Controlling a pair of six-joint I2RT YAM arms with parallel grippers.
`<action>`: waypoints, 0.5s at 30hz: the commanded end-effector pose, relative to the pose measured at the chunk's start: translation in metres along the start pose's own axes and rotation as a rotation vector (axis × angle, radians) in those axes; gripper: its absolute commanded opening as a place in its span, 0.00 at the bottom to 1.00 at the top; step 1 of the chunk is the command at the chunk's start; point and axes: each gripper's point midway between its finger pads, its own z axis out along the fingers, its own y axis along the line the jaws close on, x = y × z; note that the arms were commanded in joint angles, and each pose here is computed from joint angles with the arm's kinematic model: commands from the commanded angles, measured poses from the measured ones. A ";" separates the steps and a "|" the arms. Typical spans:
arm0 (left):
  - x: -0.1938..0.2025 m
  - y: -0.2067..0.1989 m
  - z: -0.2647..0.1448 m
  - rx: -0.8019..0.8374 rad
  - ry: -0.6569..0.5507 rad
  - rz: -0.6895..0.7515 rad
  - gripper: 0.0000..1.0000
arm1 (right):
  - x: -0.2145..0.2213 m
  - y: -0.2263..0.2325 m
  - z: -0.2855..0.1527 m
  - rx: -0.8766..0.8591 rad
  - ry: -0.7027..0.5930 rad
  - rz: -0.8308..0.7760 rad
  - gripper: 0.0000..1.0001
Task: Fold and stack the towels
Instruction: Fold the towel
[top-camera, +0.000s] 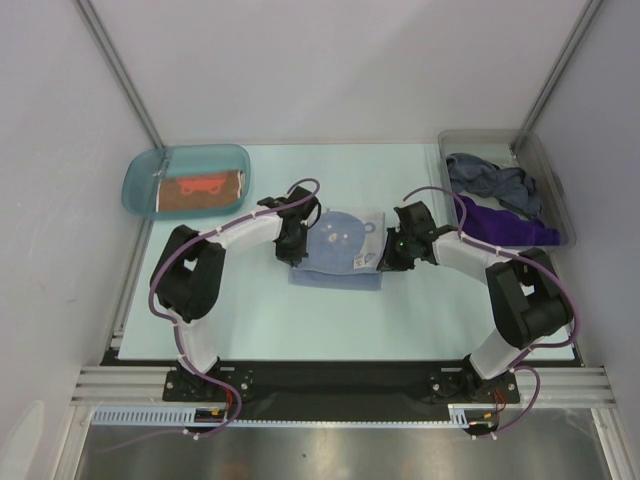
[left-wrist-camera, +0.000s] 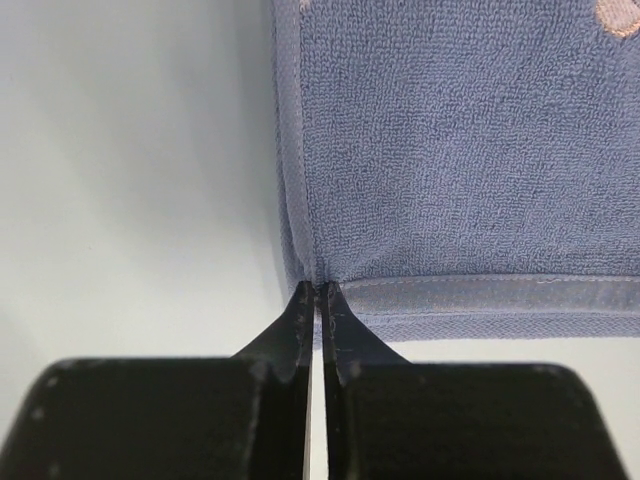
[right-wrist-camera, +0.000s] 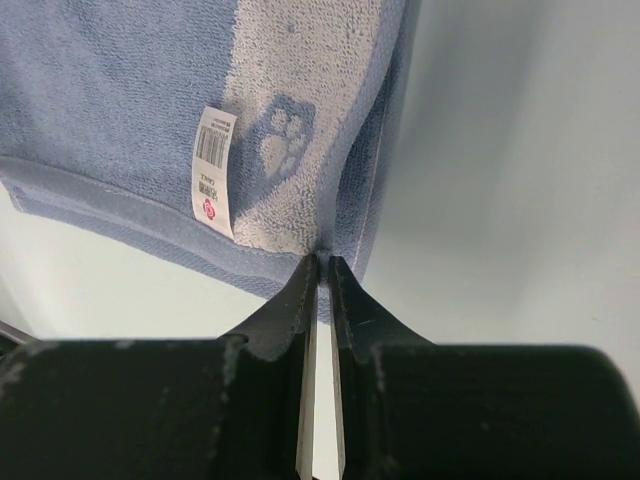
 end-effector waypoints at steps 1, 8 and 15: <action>-0.017 -0.006 -0.025 0.019 -0.063 0.009 0.00 | -0.022 0.013 -0.019 -0.021 -0.061 -0.041 0.00; -0.018 -0.009 -0.024 0.034 -0.047 0.024 0.05 | -0.023 0.013 -0.021 -0.022 -0.056 -0.040 0.00; -0.018 -0.007 -0.025 0.026 -0.053 0.025 0.00 | -0.021 0.015 -0.022 -0.038 -0.053 -0.040 0.00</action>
